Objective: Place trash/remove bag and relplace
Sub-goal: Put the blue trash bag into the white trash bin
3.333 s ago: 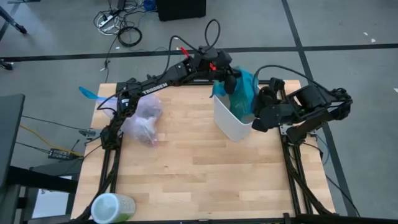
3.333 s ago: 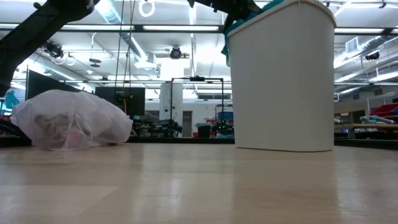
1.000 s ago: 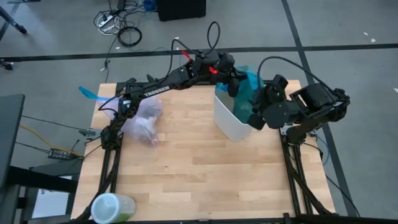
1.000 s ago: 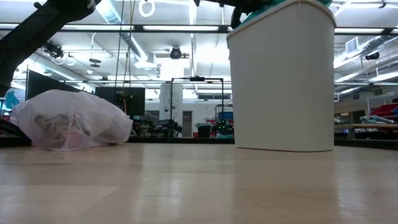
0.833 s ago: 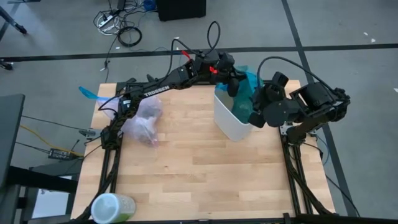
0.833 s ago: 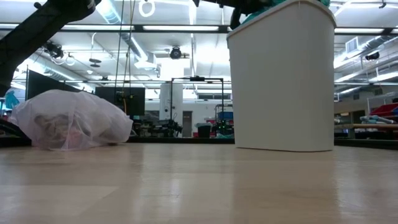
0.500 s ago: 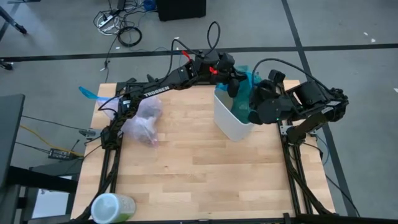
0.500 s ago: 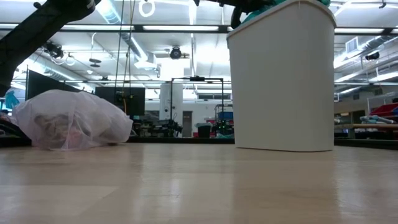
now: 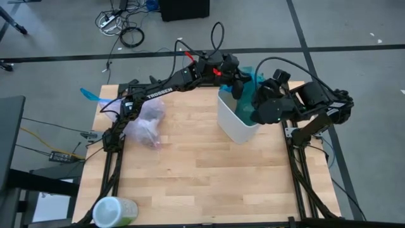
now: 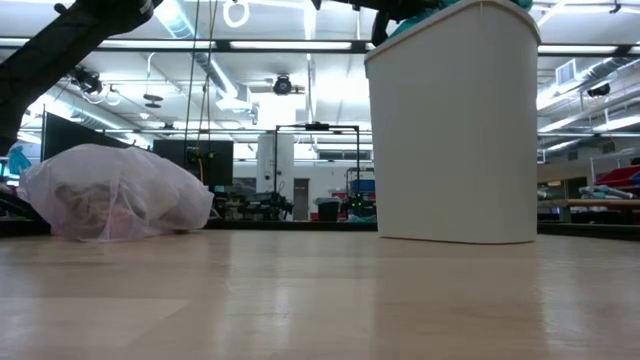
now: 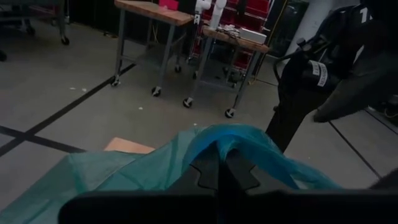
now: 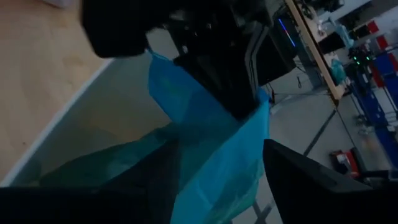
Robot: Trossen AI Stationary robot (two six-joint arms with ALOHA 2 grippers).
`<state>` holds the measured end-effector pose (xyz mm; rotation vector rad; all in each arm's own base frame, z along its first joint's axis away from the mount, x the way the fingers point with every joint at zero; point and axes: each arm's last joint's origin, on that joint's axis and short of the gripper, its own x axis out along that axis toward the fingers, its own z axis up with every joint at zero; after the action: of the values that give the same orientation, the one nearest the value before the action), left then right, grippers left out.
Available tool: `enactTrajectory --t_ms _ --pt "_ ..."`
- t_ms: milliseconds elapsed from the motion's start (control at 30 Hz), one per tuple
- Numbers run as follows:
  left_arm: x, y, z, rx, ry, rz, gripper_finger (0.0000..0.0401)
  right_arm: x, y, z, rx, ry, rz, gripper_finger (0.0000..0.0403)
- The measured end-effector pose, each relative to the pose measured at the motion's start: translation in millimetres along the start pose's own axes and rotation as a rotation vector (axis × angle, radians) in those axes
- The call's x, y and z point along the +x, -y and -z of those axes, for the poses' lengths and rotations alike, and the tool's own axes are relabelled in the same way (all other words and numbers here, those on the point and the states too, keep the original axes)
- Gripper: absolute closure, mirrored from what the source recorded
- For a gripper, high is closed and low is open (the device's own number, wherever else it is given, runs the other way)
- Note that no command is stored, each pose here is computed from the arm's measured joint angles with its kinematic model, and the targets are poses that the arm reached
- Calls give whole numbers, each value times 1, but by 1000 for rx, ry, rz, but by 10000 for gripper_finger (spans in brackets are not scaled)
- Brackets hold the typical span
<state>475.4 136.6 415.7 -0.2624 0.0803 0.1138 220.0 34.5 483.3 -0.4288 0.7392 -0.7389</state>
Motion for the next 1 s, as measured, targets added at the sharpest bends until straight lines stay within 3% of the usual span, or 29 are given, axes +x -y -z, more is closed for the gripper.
enactTrajectory --t_ms 433,567,800,1000 --pt "1 9 2 2 -4 29 398 19 -8 11 -56 -70 72 202" --pt "1 9 2 2 -7 37 398 16 -4 13 -46 -61 88 248" --pt "1 9 2 2 -6 38 398 8 13 19 13 -40 91 387" --pt "1 10 2 2 -14 60 398 4 31 26 69 -37 125 401"
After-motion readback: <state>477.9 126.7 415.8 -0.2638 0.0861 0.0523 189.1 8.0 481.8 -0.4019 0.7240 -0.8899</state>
